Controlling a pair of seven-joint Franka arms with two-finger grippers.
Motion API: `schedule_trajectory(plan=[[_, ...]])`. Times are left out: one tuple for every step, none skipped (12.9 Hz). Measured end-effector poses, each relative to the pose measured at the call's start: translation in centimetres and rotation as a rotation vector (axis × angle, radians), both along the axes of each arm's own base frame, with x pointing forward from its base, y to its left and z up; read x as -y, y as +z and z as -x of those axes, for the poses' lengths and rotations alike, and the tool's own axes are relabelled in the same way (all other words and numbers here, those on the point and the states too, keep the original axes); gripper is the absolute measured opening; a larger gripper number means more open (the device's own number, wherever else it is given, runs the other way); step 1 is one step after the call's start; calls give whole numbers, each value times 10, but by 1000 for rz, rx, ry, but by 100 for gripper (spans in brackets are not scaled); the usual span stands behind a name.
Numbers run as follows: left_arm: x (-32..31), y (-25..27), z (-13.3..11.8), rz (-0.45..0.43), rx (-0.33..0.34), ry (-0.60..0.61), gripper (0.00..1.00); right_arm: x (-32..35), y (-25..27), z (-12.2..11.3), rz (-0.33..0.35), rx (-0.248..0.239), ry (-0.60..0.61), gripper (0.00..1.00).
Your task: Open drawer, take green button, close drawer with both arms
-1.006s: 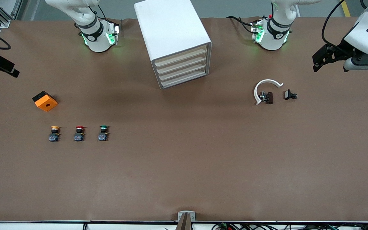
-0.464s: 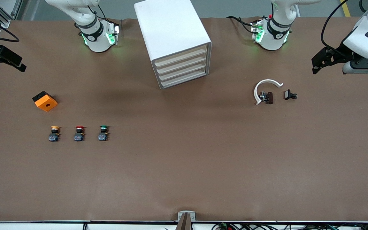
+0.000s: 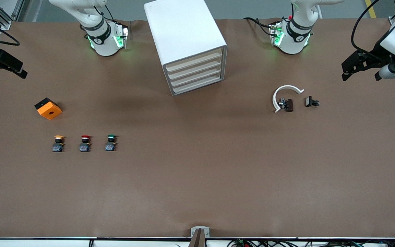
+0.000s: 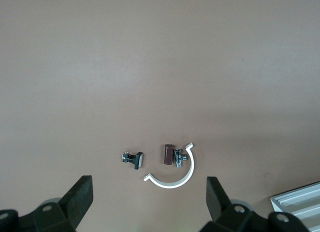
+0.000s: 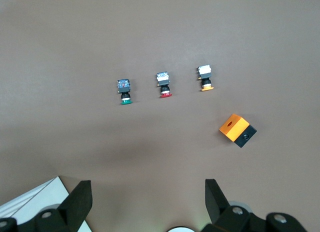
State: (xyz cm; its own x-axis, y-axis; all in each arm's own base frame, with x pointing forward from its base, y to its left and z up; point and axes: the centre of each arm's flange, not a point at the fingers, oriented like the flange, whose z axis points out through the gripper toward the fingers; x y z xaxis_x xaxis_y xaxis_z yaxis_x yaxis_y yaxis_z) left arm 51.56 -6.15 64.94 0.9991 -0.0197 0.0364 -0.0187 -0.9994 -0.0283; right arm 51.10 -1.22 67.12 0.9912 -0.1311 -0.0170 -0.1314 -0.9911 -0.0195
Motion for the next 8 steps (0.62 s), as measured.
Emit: schedule_trajectory(plan=[[-1, -2, 0, -1, -9, 1, 100, 0, 1, 0, 1, 3, 10, 100], [-1, -3, 1, -2, -20, 1, 100, -1, 2, 1, 1, 6, 18, 100], [-1, -3, 1, -2, -23, 0, 100, -2, 3, 1, 1, 9, 23, 100], [-1, -2, 1, -2, -22, -2, 100, -3, 4, 1, 2, 12, 28, 100], [-1, -1, 1, -2, -21, -2, 100, -3, 4, 2, 2, 14, 37, 100], [-1, 0, 1, -2, -20, -2, 100, -3, 4, 2, 2, 15, 44, 100], [-1, 0, 1, -2, -19, -1, 100, -3, 4, 2, 2, 16, 47, 100], [-3, 2, 1, -1, -16, 1, 100, -3, 5, 1, 2, 17, 49, 100]])
